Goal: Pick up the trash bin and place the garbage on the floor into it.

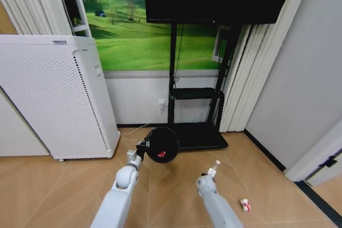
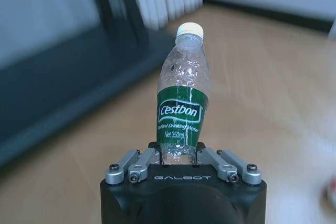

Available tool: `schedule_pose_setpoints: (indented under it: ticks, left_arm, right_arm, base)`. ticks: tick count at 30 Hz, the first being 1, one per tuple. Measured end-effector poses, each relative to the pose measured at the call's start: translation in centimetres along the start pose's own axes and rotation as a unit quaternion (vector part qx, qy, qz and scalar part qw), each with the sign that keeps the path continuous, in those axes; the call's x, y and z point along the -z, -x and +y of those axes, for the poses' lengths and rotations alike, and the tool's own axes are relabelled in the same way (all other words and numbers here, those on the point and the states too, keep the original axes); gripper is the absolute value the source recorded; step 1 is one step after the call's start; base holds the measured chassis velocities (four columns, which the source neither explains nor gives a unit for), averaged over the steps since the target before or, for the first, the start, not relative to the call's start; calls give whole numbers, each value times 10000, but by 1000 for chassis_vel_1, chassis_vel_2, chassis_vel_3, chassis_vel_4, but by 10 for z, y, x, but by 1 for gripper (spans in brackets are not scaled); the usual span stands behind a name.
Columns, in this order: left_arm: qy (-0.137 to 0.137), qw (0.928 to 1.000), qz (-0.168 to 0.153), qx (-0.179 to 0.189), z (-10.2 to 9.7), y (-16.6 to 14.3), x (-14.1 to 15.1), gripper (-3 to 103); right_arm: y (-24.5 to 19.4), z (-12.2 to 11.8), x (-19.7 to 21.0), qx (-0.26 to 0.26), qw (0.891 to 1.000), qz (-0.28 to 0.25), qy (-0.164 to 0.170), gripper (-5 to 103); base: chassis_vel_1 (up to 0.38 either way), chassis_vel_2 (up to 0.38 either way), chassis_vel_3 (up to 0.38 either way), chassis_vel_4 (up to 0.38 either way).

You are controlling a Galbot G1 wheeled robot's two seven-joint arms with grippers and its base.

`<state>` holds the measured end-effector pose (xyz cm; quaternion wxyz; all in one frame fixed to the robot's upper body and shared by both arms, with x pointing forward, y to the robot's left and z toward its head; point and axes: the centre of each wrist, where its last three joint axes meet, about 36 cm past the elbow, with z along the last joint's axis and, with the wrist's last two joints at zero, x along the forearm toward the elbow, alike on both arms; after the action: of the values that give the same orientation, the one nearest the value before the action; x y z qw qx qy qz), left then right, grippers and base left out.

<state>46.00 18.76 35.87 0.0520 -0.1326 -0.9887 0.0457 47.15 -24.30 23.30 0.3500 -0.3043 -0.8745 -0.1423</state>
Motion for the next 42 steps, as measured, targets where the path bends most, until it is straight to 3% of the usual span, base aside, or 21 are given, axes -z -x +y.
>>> schedule_pose_setpoints:
  ticks: [2,4,5,7,8,10,13,15,19,22,30,32,34,35,38,40,42]
  left_arm:
    - [-9,10000,7,-7,1,0,0,7]
    - [-25,10000,53,-42,-2,8,-4,7]
    - [-25,10000,53,-42,-2,8,-4,7]
    - [-226,9995,156,-135,-16,18,-14,7]
    - [-226,9995,156,-135,-16,18,-14,7]
    - [-512,9982,263,-177,-32,25,-24,7]
    - [-707,9967,349,-195,-50,30,-32,7]
    - [-896,9950,431,-126,-73,37,-42,7]
    - [-1009,9937,484,-105,-89,41,-46,7]
    - [-1140,9913,620,-203,-108,47,-50,7]
    - [-1102,9911,655,-347,-117,48,-48,7]
    - [-1104,9911,629,-400,-118,47,-45,7]
    - [-1103,9911,628,-406,-119,47,-45,7]
    - [-1090,9913,616,-417,-118,46,-44,7]
    - [-1085,9913,606,-423,-117,45,-43,7]
    - [-1066,9915,602,-439,-117,45,-43,7]
    - [-1059,9916,597,-446,-117,45,-43,7]
  right_arm:
    - [-9,-12,15,91,9998,-166,106,26]
    - [-71,-48,89,793,9902,-968,616,26]
    - [-71,-48,89,793,9902,-968,616,26]
    - [-137,-52,121,1593,9719,-1508,853,26]
    - [-137,-52,121,1593,9719,-1508,853,26]
    - [-166,-45,123,2033,9617,-1658,799,26]
    - [-183,-38,120,2350,9539,-1759,632,26]
    - [-192,-28,111,2703,9451,-1821,241,26]
    - [-194,-18,102,2901,9402,-1787,-2,25]
    - [-201,0,83,3366,9253,-1689,-459,25]
    - [-200,21,53,3796,9074,-1307,-1246,24]
    - [-193,26,43,3749,9087,-1208,-1384,35]
    - [-192,27,42,3738,9091,-1202,-1394,35]
    - [-189,28,40,3688,9107,-1196,-1427,46]
    - [-188,28,40,3665,9110,-1210,-1453,46]
    - [-187,27,41,3641,9114,-1235,-1464,61]
    - [-188,26,43,3634,9115,-1264,-1455,67]
  base:
    - [0,0,0,0]
    - [0,0,0,0]
    - [0,0,0,0]
    - [0,0,0,0]
    - [0,0,0,0]
    - [0,0,0,0]
    - [0,0,0,0]
    - [0,0,0,0]
    - [0,0,0,0]
    - [0,0,0,0]
    - [0,0,0,0]
    - [0,0,0,0]
    - [0,0,0,0]
    - [0,0,0,0]
    - [0,0,0,0]
    - [0,0,0,0]
    - [0,0,0,0]
